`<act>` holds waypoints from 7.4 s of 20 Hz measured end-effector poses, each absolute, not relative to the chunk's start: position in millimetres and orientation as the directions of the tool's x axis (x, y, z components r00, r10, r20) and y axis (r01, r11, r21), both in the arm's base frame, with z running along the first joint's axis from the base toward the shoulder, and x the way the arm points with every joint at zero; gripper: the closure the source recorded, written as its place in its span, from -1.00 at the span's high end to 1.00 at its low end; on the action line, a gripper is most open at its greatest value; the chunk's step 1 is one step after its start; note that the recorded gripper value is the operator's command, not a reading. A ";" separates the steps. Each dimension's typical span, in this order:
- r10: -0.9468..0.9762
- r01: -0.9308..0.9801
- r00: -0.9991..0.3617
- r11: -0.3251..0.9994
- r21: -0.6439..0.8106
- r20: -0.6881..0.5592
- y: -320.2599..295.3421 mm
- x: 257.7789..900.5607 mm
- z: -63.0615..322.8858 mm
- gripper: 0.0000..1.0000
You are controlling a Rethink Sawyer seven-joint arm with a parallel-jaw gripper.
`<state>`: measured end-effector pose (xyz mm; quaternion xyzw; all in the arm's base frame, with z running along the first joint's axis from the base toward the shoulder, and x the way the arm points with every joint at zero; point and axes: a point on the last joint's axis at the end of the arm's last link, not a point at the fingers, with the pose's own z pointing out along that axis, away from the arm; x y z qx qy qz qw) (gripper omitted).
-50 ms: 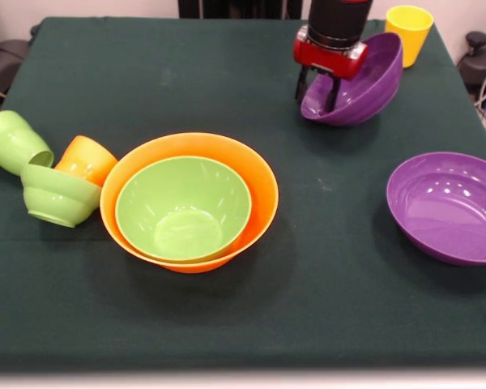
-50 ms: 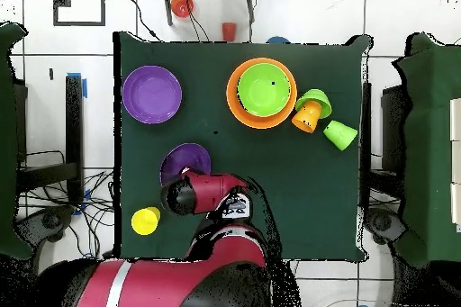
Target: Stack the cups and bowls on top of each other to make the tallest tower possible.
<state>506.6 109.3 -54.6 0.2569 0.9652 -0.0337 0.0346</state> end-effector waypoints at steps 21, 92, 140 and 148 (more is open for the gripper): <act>0.555 0.558 -0.820 0.829 0.019 -0.142 53.4 538.5 -11.6 -1.00; 0.780 0.740 -0.624 0.607 0.290 -0.039 -119.0 612.9 242.3 -1.00; 0.649 0.461 -0.730 0.700 0.545 -0.216 -170.0 651.1 206.9 -1.00; 0.670 0.434 -0.703 0.671 0.602 -0.239 -204.6 643.4 197.6 -1.00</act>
